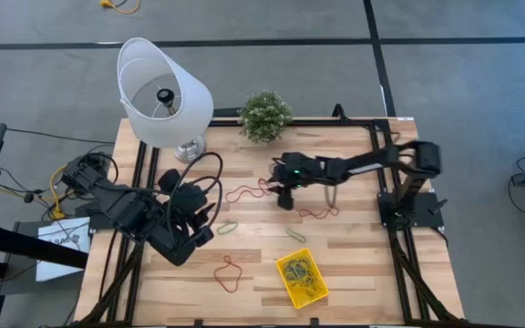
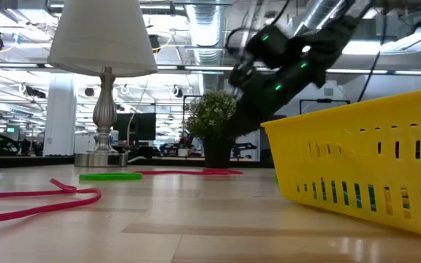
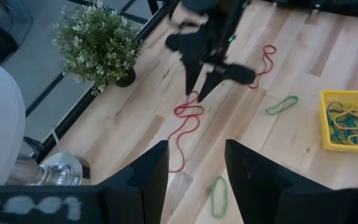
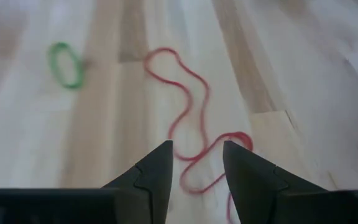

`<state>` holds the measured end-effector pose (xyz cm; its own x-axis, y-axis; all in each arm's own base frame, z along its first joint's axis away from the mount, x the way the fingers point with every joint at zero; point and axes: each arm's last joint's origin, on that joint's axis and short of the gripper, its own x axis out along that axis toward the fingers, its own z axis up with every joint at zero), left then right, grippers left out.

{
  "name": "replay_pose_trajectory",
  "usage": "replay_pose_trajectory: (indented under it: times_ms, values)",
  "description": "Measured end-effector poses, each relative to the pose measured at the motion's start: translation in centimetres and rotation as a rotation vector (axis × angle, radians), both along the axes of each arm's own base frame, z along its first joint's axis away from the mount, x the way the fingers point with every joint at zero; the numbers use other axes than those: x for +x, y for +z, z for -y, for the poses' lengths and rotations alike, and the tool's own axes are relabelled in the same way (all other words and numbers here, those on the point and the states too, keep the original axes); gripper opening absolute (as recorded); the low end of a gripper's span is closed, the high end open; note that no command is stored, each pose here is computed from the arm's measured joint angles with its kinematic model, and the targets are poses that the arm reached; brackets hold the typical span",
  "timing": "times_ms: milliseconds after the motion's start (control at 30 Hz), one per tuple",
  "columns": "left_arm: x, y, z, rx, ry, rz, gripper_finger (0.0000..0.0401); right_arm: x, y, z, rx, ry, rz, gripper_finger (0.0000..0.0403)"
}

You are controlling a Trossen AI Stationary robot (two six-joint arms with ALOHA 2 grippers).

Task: Pick and place items into bin
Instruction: Put the red rubber band into the bin

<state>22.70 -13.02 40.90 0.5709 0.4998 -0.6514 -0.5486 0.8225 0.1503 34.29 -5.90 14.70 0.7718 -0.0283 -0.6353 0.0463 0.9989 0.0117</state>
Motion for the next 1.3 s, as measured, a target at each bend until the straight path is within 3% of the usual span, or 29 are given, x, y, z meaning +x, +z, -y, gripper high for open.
replay_pose_trajectory:
  times_ms: [233,333,500,700,800,967,1100,1300]
  values:
    - [0.0,0.0,0.0,0.020,-0.026,-0.021,0.0148,3.6,-2.6,0.9,0.041,-0.058,-0.067,0.0134]
    - [0.0,0.0,0.0,0.022,-0.038,-0.033,0.0148,4.3,-3.0,1.4,0.022,-0.151,-0.124,0.0134]
    - [0.0,0.0,0.0,0.024,-0.048,-0.042,0.0148,4.2,-3.5,1.6,0.000,-0.238,-0.237,0.0134]
    - [0.0,0.0,0.0,0.051,-0.077,-0.064,0.0148,4.2,-3.6,1.6,0.012,-0.256,-0.238,0.0129]
    - [0.0,0.0,0.0,0.060,-0.075,-0.060,0.0148,4.0,-3.6,1.9,0.050,-0.294,-0.241,0.0099]
    - [0.0,0.0,0.0,0.064,-0.074,-0.057,0.0148,3.8,-3.6,2.1,0.078,-0.296,-0.259,0.0011]
    - [0.0,0.0,0.0,0.065,-0.074,-0.057,0.0148,3.3,-2.3,0.4,0.094,-0.249,-0.291,0.0004]
    - [0.0,0.0,0.0,0.066,-0.073,-0.056,0.0148,0.7,4.7,-5.4,0.097,-0.127,-0.286,0.0002]
